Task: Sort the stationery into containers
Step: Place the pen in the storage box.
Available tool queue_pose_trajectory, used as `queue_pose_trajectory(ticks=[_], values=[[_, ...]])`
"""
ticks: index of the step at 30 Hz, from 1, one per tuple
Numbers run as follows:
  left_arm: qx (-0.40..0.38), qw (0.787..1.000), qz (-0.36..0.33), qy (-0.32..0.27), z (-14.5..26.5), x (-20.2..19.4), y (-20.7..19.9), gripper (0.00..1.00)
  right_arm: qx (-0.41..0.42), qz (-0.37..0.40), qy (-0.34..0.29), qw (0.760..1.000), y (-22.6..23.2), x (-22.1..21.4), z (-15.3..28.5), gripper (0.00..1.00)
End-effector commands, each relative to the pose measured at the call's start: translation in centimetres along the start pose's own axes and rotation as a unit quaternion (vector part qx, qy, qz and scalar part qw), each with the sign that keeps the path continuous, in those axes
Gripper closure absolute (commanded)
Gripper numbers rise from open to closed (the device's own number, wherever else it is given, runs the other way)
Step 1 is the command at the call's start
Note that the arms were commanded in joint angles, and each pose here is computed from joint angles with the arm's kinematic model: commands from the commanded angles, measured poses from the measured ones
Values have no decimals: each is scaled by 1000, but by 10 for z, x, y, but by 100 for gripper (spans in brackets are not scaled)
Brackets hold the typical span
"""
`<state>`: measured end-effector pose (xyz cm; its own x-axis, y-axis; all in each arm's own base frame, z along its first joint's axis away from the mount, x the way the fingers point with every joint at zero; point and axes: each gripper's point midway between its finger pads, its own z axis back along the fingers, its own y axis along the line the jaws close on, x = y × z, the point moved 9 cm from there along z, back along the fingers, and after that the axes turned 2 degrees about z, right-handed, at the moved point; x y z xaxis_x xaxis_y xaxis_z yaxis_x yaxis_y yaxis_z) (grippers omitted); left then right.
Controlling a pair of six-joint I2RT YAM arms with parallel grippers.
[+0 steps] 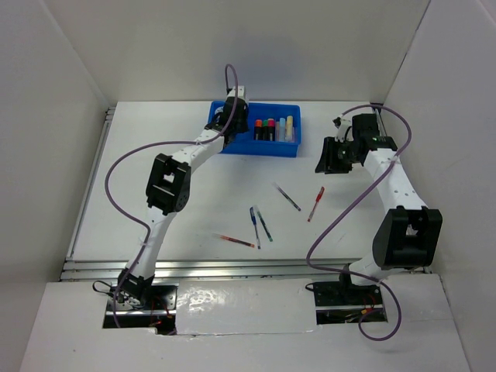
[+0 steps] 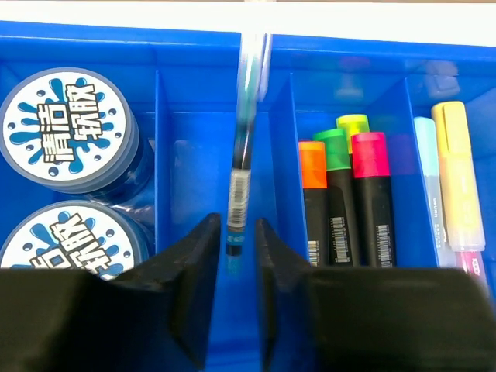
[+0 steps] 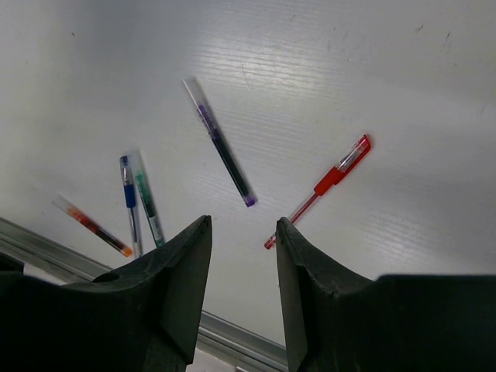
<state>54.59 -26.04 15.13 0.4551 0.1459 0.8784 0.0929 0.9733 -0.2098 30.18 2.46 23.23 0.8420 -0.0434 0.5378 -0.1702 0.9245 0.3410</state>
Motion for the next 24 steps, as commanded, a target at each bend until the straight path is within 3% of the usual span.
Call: queue_pose_trajectory(ticks=[1, 5, 12, 19, 24], values=[[-19, 999, -2, -30, 0, 12, -8, 62, 4, -9, -9, 1000, 4, 2, 7, 54], [-28, 999, 1, -43, 9, 28, -12, 48, -1, -17, -14, 1000, 5, 0, 11, 54], [-40, 995, -6, -96, 47, 82, -20, 42, -28, -61, -14, 998, 6, -12, 15, 53], [-40, 986, -13, -159, 138, 153, -17, 37, -120, -157, -35, 980, 1, -45, 8, 53], [-17, 989, -15, -144, 186, 152, 10, 33, -162, -177, -54, 969, 14, -62, 6, 52]])
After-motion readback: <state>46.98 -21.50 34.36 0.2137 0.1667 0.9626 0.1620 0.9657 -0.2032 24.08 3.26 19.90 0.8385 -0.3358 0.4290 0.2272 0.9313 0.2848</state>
